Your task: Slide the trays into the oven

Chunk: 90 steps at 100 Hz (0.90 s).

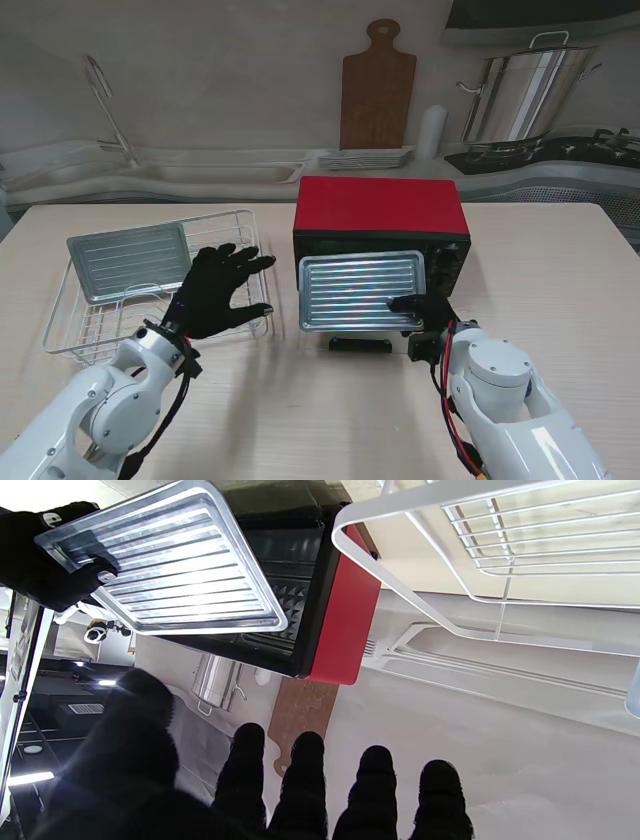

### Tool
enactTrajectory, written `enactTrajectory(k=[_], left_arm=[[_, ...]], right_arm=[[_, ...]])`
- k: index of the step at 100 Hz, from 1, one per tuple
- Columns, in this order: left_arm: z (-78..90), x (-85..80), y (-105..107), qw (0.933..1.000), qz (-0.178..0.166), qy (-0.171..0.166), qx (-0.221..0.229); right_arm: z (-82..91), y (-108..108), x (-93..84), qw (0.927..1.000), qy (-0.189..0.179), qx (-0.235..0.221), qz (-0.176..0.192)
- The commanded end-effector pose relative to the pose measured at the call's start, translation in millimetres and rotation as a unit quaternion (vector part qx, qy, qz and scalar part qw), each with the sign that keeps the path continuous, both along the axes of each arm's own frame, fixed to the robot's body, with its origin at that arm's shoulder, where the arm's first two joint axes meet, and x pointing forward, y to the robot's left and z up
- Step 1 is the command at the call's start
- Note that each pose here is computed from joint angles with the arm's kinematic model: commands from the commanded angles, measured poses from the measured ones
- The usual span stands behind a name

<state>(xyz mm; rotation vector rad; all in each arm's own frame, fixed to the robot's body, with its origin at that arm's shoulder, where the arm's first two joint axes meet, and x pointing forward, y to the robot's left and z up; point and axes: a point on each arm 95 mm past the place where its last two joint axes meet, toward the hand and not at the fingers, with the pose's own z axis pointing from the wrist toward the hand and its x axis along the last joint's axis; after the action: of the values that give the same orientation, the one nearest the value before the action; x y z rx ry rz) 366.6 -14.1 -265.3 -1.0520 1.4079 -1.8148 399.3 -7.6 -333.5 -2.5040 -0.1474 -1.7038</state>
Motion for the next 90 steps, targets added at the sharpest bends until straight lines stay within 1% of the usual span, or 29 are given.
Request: enactTrajectory(k=[1, 23, 43, 66, 90], left_arm=[[-3.4, 1.2, -3.9, 1.0000, -0.002, 0.005, -0.001], [-7.8, 6.4, -8.4, 0.9999, -0.001, 0.012, -0.013], [-7.3, 7.5, -9.2, 0.9997, -0.002, 0.011, -0.021], [-5.3, 9.5, -8.8, 0.9996, -0.004, 0.009, -0.026], [-6.8, 13.6, -9.7, 0.9996, -0.006, 0.012, -0.024]], right_arm=[[-1.6, 3.2, 2.2, 0.9999, 0.011, 0.012, 0.003], [-6.4, -1.3, 6.9, 0.9973, 0.058, 0.044, -0.005], [-8.8, -3.8, 11.0, 0.9937, 0.089, 0.068, -0.012], [-14.4, -3.8, 17.4, 0.9905, 0.111, 0.081, -0.003], [-20.8, -3.3, 23.7, 0.9849, 0.138, 0.105, 0.002]])
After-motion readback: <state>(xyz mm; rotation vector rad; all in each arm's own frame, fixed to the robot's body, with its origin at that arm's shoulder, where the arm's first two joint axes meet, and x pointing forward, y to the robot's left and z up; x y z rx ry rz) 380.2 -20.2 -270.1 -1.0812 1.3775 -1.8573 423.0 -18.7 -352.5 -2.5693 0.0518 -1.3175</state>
